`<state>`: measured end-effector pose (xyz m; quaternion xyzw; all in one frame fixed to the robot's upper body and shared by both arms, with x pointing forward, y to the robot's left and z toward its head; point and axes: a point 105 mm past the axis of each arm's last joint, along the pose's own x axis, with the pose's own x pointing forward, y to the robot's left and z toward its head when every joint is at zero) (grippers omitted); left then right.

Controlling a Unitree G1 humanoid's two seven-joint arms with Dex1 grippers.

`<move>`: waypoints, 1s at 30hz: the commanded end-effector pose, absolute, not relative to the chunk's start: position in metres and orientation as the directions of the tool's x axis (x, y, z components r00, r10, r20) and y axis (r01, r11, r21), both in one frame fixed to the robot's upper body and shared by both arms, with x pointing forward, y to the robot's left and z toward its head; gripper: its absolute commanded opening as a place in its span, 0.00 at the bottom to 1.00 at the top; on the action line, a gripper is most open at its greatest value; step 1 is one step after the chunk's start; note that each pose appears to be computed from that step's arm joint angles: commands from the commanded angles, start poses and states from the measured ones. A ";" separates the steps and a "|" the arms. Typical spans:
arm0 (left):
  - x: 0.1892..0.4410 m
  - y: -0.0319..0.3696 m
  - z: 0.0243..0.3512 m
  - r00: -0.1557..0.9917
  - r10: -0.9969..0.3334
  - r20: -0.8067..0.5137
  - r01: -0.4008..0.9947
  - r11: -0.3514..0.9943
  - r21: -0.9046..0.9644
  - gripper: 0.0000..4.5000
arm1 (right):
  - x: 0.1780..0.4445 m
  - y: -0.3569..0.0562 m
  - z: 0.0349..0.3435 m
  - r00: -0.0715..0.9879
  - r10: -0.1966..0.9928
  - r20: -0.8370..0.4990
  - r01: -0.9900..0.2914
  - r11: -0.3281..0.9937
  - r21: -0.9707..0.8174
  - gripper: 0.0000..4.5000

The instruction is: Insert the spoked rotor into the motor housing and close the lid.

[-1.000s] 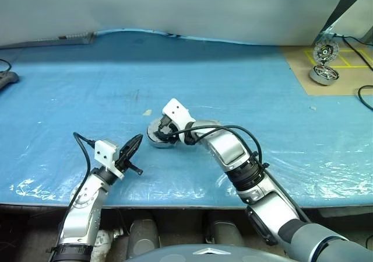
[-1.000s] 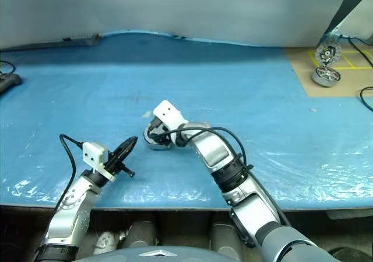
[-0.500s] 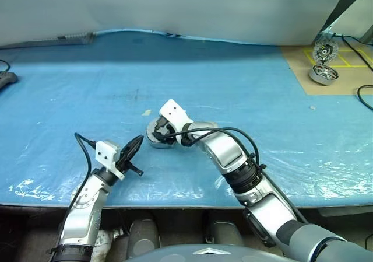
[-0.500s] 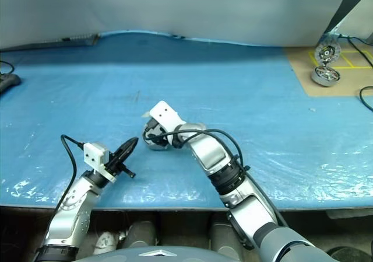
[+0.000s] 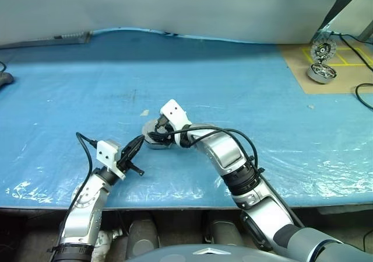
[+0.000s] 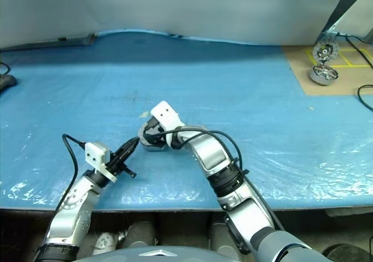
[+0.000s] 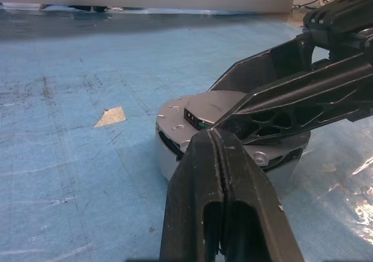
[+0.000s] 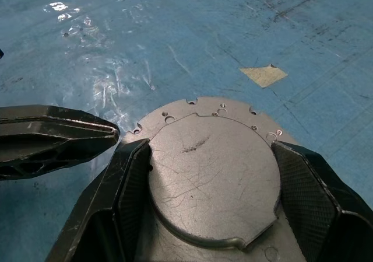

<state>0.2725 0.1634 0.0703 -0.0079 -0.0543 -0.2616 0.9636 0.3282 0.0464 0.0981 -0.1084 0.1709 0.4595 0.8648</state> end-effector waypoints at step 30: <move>0.272 0.163 0.078 0.852 -0.505 0.136 0.507 0.862 0.026 0.00 | 0.334 0.017 0.015 0.516 0.576 -0.634 -0.784 0.616 -0.078 0.66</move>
